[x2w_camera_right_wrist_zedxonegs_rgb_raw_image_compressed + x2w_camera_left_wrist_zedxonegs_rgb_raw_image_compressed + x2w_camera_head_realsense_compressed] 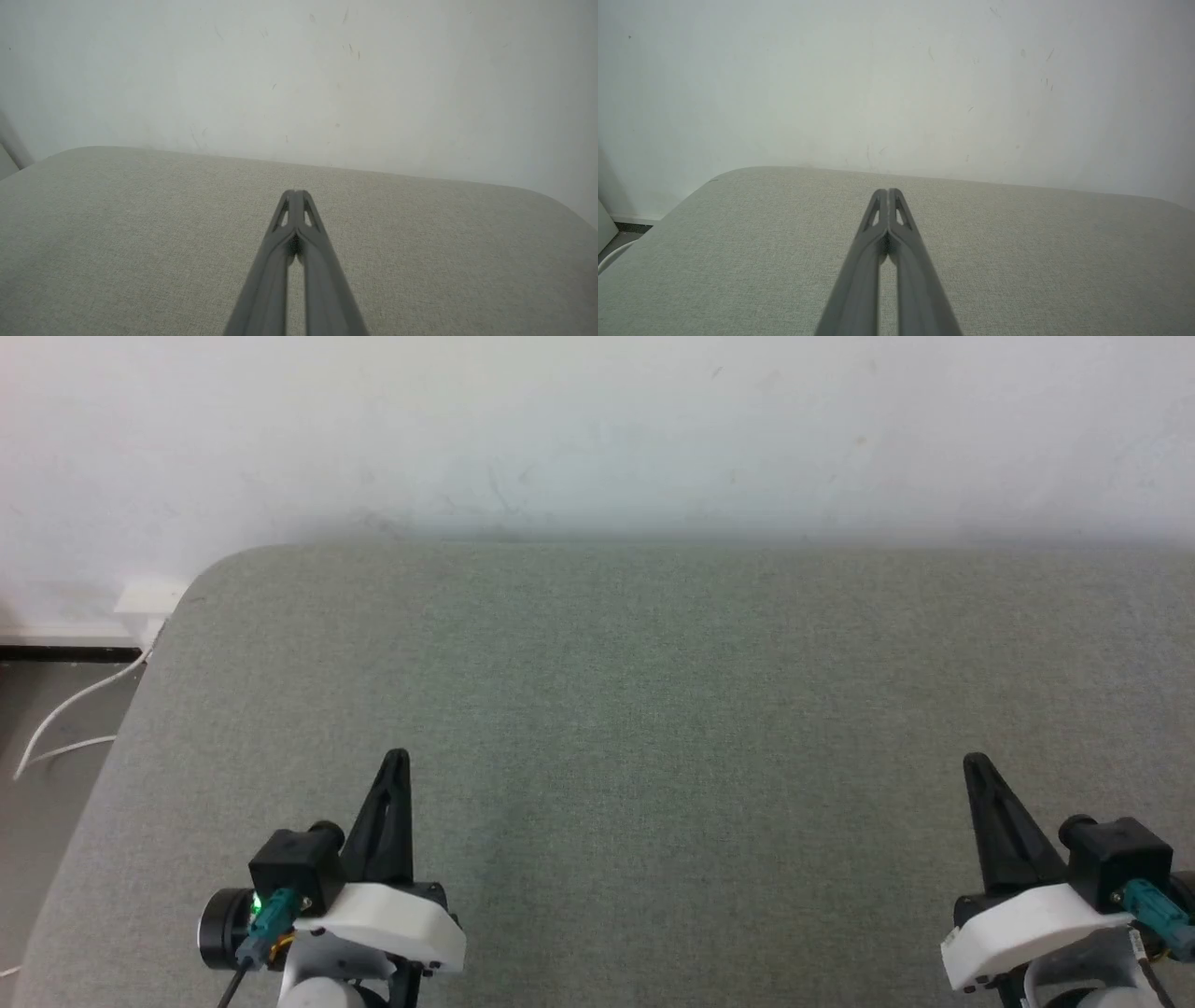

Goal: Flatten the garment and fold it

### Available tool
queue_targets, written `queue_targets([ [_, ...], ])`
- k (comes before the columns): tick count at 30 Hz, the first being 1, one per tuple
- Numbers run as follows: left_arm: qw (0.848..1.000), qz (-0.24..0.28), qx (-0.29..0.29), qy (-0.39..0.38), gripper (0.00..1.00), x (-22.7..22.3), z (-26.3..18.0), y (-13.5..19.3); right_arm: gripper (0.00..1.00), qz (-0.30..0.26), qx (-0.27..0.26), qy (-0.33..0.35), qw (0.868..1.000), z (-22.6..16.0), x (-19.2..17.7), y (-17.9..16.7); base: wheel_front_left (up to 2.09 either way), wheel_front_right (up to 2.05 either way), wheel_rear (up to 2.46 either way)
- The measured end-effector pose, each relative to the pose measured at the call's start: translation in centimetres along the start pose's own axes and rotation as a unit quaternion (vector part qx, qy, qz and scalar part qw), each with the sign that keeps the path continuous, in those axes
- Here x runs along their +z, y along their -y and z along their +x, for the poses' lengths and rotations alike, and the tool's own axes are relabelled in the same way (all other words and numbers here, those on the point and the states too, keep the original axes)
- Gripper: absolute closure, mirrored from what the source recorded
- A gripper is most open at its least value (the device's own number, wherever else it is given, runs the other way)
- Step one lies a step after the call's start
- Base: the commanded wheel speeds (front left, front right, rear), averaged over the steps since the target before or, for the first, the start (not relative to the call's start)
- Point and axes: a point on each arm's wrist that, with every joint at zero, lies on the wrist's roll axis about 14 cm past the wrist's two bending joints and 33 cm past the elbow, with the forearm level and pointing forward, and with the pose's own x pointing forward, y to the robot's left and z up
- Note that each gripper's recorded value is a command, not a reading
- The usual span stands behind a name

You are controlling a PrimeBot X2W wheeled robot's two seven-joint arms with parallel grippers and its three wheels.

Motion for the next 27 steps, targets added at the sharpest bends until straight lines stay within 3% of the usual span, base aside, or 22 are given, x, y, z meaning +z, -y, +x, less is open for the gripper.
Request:
queue_targets([
  [27,1.000,0.026,0.005,-0.013,1.00,0.19,-0.12,-0.50,1.00,-0.007,0.010,-0.008,1.000,0.18,0.01,-0.63,0.00,0.00,0.00],
])
